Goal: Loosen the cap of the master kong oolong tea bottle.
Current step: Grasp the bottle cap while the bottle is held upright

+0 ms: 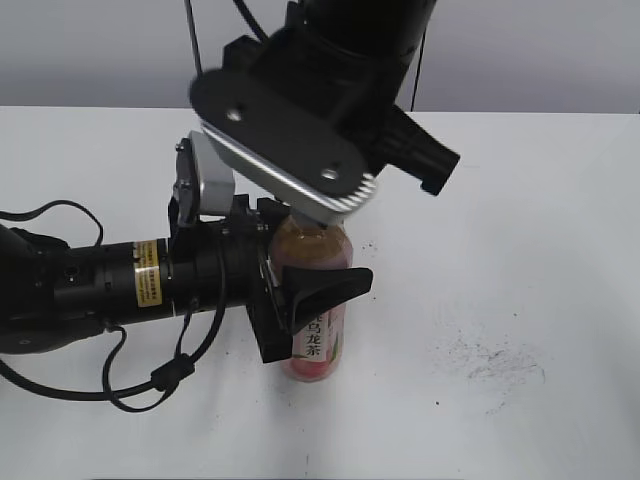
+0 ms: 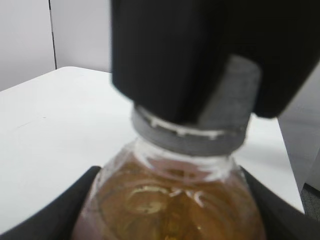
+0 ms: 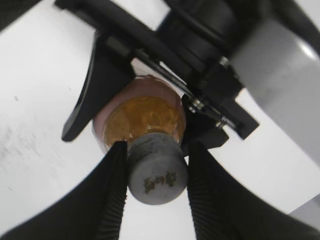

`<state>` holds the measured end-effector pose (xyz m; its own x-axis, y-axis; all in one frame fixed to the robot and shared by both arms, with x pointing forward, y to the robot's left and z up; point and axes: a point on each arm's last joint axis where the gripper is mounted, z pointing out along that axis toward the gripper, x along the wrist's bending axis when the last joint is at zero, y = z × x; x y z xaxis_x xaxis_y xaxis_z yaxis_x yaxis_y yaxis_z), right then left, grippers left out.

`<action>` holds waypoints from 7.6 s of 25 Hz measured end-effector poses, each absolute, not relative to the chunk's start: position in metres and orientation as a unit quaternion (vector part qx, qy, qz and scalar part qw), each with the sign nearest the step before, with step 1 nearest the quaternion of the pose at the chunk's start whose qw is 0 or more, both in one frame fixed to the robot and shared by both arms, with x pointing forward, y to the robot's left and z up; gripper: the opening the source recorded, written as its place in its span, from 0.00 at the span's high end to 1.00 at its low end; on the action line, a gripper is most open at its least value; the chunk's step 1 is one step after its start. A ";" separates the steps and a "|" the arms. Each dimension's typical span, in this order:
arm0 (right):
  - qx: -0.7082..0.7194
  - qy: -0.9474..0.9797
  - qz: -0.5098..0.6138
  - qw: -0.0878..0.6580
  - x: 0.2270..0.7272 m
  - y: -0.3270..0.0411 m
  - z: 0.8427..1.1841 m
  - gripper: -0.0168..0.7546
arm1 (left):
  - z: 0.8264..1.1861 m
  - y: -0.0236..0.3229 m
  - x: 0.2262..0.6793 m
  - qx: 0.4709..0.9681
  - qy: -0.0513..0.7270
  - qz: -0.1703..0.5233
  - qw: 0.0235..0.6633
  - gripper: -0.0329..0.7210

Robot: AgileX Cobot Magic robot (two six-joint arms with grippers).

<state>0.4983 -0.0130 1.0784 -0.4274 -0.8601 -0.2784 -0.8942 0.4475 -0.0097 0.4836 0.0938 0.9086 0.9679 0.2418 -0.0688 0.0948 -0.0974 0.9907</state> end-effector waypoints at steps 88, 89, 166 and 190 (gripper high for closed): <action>-0.595 0.789 0.046 0.143 0.488 -0.017 1.083 0.58 | 0.909 0.093 0.482 0.739 0.099 0.057 0.664 0.37; -0.569 0.809 0.049 0.140 0.488 -0.018 1.083 0.53 | 0.909 0.093 0.482 0.739 0.104 0.057 0.663 0.37; 0.251 0.954 0.158 0.049 0.488 -0.014 1.084 0.26 | 0.908 0.094 0.482 0.736 0.121 0.054 0.664 0.37; 0.335 0.933 0.126 0.030 0.492 -0.013 1.070 0.60 | 0.908 0.094 0.483 0.735 0.124 0.055 0.664 0.37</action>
<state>0.4917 -0.0131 1.0702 -0.7738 0.6328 0.0275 0.6175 0.7440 0.2553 0.4830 0.0945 0.9082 0.9632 0.2556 -0.0836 0.1091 -0.0873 0.9902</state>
